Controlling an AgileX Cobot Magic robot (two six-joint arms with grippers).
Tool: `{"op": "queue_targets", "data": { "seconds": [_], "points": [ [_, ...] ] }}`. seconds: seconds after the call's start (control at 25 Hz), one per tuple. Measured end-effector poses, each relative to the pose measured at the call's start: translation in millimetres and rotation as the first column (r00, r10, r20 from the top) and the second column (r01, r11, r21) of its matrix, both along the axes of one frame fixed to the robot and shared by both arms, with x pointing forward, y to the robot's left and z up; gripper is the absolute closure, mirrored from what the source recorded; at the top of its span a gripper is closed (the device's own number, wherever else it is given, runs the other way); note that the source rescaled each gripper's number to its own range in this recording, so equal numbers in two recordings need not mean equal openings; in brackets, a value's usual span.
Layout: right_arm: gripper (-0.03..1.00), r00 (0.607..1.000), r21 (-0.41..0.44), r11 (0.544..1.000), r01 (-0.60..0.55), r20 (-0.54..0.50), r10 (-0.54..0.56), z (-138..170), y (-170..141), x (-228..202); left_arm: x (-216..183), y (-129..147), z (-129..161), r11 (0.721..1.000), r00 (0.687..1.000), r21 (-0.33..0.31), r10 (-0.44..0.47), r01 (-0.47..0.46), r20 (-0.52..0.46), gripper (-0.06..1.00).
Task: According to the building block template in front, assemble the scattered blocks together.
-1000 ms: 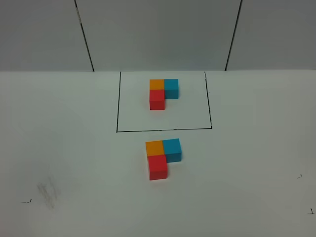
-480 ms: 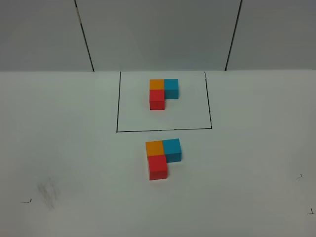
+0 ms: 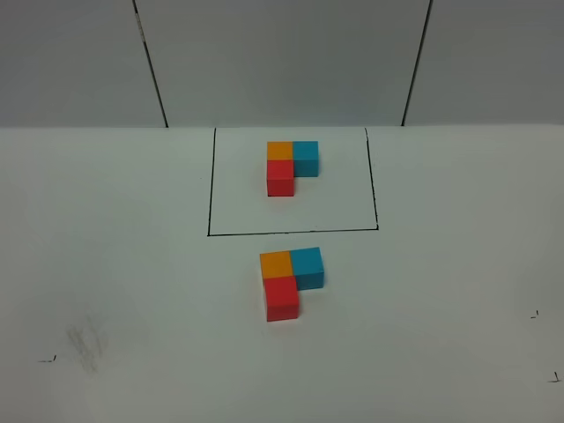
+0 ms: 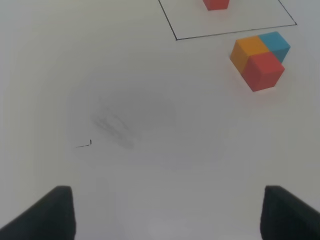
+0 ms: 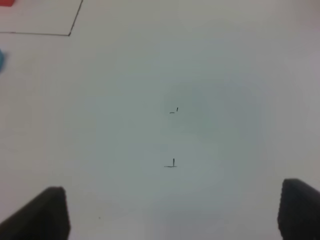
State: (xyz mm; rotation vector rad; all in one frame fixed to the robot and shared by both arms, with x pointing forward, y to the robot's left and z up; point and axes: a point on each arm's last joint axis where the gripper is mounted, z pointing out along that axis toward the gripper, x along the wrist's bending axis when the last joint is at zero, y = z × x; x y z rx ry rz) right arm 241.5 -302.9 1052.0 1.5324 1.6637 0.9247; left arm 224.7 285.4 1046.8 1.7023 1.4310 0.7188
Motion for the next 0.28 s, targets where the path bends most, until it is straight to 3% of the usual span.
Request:
{"op": "queue_targets", "data": {
  "seconds": [0.28],
  "points": [
    [0.19,1.000,0.000,1.000,0.000,0.001,0.000,0.1,0.0,0.0,0.0,0.0,0.0,1.000,1.000,0.000,0.000,0.000,0.000,0.00]
  ]
}}
